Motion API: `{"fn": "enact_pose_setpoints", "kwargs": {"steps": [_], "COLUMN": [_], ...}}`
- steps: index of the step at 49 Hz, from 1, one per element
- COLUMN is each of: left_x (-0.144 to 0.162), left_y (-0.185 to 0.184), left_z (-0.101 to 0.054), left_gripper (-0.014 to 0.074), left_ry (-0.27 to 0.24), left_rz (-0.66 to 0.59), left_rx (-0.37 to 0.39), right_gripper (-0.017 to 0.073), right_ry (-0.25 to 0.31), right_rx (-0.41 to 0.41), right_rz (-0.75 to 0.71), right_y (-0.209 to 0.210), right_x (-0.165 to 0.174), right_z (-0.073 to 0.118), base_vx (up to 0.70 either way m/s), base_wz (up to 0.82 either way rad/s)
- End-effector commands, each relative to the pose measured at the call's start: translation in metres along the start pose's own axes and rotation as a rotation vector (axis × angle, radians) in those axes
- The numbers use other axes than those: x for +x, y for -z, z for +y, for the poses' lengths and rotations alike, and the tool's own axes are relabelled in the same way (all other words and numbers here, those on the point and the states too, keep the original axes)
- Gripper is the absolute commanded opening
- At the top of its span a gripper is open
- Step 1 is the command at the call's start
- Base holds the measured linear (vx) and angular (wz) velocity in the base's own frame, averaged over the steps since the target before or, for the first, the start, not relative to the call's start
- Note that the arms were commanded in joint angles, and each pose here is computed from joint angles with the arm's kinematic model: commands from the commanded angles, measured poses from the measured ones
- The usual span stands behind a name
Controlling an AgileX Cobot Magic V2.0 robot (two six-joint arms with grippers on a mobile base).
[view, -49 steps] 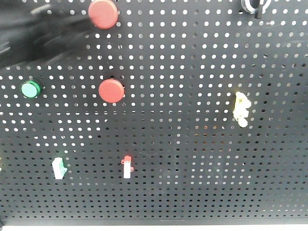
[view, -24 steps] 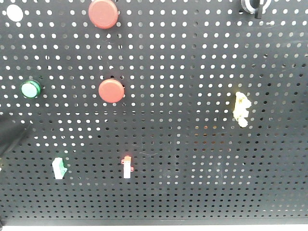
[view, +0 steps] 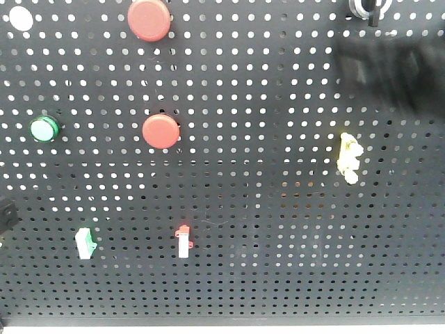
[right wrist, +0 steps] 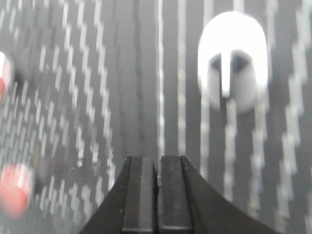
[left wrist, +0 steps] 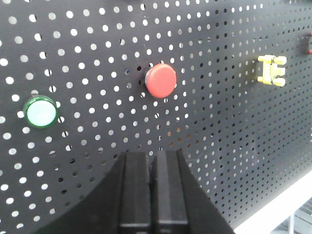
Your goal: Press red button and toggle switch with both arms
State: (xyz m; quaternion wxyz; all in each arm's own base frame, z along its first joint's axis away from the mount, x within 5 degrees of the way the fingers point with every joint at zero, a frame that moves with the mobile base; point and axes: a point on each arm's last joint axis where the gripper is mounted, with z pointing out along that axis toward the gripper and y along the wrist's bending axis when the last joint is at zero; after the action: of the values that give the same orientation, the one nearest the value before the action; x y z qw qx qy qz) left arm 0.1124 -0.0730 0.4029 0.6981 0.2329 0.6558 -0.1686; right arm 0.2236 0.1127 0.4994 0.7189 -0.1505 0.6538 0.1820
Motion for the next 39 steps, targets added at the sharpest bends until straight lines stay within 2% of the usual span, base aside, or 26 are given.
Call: {"fn": "enact_pose_setpoints", "kwargs": {"steps": [1, 14, 26, 27, 33, 39], "left_x": [-0.014, -0.014, -0.013, -0.013, -0.013, -0.012], "left_y": [0.002, 0.002, 0.002, 0.002, 0.001, 0.001], "left_z": [0.002, 0.002, 0.002, 0.002, 0.002, 0.001], "left_gripper": [0.0001, 0.0001, 0.0001, 0.0001, 0.0001, 0.0001], "left_ry": [0.007, 0.007, 0.007, 0.007, 0.007, 0.007], "left_rz": [-0.087, -0.080, -0.073, -0.071, -0.069, -0.062], "left_rx": [-0.012, -0.010, -0.010, -0.009, -0.009, -0.008], "right_gripper": [-0.0003, -0.0003, -0.0003, -0.0003, -0.0003, -0.0003], "right_ry": [0.011, 0.019, 0.020, 0.024, 0.028, 0.031], "right_rx": [0.001, 0.015, 0.108, 0.142, 0.141, 0.139], "right_rz": [-0.124, -0.112, -0.093, -0.081, -0.096, -0.049], "right_y": [0.002, -0.006, -0.002, 0.003, 0.008, 0.014], "right_x": [-0.028, -0.029, -0.029, -0.031, -0.034, -0.033], "right_z": [0.001, -0.003, -0.027, -0.035, -0.034, -0.033], "base_vx": [0.00, 0.00, 0.00, 0.00, 0.00, 0.00], "base_wz": [0.00, 0.00, 0.00, 0.00, 0.00, 0.00]}}
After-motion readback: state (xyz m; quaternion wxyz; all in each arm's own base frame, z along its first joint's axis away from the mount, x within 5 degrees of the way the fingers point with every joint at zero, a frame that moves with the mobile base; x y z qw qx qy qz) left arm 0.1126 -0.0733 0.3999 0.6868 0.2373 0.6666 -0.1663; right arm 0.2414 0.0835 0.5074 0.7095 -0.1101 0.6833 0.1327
